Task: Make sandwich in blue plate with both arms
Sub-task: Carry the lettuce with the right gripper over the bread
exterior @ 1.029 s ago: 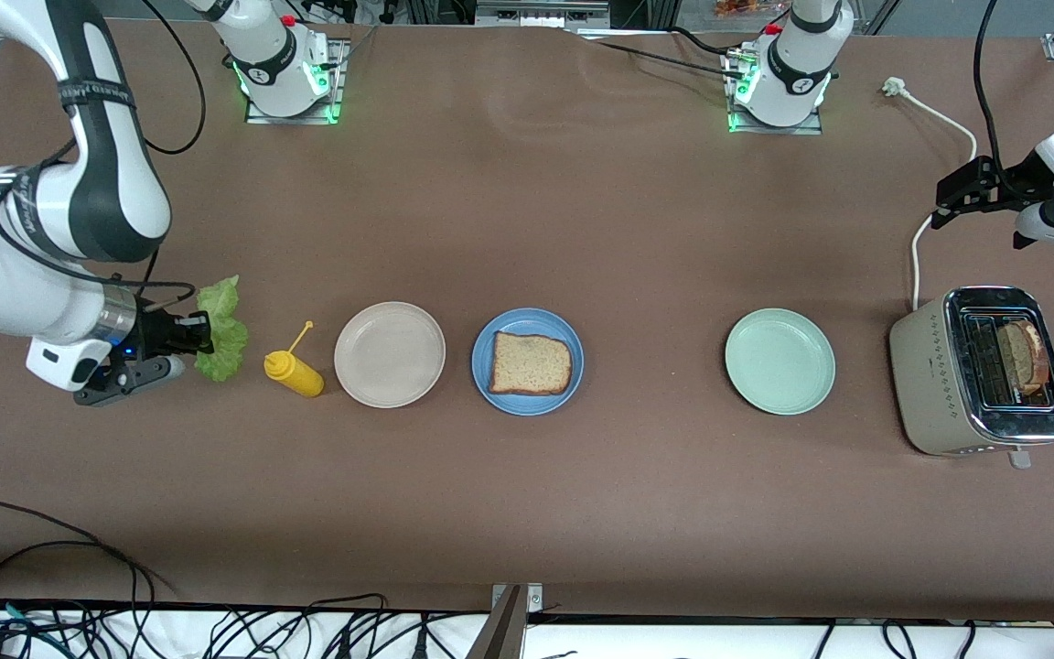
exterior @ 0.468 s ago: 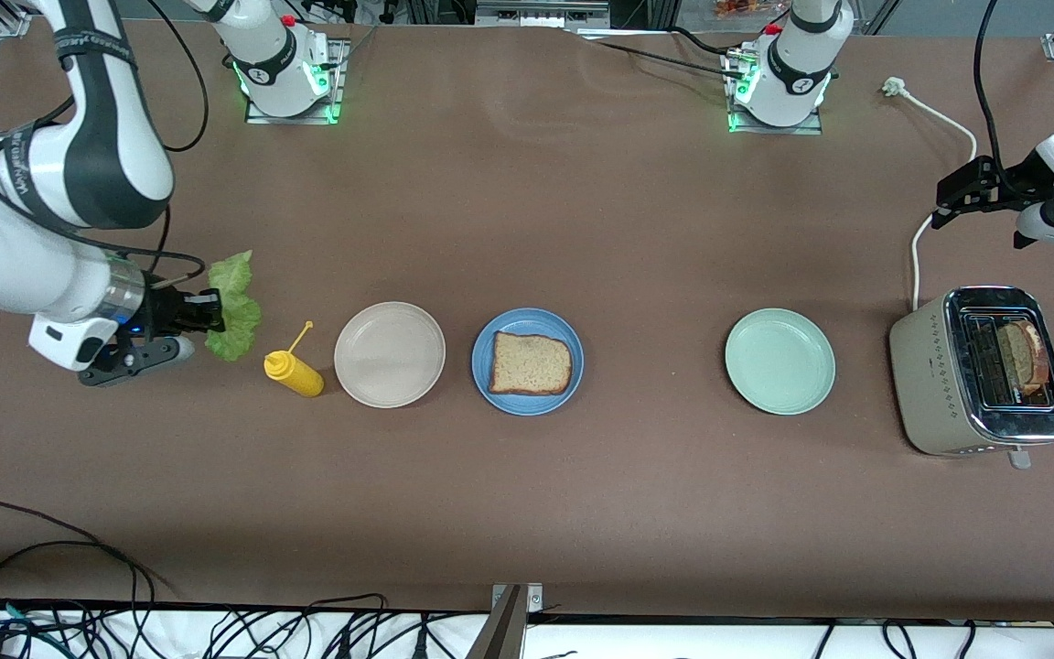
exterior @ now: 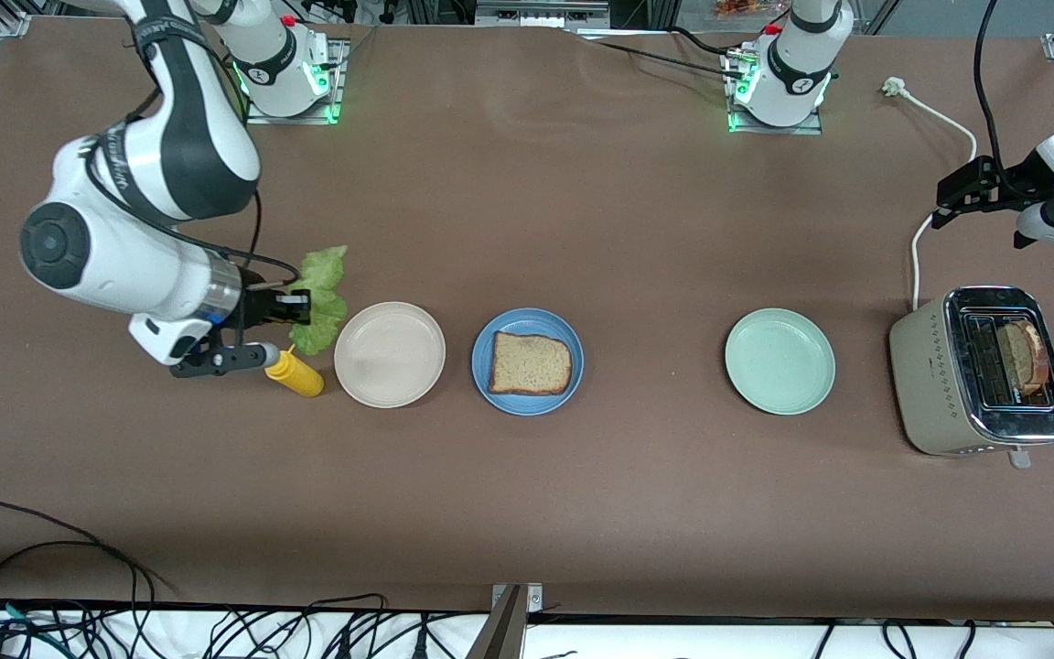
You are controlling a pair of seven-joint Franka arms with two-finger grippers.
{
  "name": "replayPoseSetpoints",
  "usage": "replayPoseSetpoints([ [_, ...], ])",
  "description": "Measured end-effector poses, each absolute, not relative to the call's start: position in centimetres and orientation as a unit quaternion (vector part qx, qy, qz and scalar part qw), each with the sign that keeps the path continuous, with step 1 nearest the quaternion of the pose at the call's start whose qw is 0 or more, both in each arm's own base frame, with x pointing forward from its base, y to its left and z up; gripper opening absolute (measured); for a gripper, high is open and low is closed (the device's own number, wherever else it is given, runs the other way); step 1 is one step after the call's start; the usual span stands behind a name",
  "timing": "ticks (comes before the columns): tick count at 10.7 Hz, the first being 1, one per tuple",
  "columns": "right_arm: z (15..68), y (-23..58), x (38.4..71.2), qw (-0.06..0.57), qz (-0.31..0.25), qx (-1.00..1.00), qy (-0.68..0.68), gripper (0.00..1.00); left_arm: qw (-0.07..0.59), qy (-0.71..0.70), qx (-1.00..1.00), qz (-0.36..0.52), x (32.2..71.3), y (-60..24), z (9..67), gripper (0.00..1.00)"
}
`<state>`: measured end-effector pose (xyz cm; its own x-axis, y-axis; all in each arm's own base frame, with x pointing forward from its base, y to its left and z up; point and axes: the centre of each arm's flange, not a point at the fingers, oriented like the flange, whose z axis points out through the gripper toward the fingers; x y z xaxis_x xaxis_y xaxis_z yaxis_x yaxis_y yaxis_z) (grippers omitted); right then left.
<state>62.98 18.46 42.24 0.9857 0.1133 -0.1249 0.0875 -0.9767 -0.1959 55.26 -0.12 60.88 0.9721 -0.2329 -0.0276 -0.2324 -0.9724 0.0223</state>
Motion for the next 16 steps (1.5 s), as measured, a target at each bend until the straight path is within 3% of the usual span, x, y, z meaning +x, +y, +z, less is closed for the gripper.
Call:
replayPoseSetpoints([
  [5,38.9,28.6,63.3,0.065,0.078,-0.995,0.011,0.1,0.009,-0.117,0.993,-0.015,55.3,-0.1,60.9,1.0],
  [16,29.7,47.8,60.0,0.018,0.045,-0.986,0.16,0.1,0.01,-0.116,0.993,-0.015,55.3,0.0,60.9,1.0],
])
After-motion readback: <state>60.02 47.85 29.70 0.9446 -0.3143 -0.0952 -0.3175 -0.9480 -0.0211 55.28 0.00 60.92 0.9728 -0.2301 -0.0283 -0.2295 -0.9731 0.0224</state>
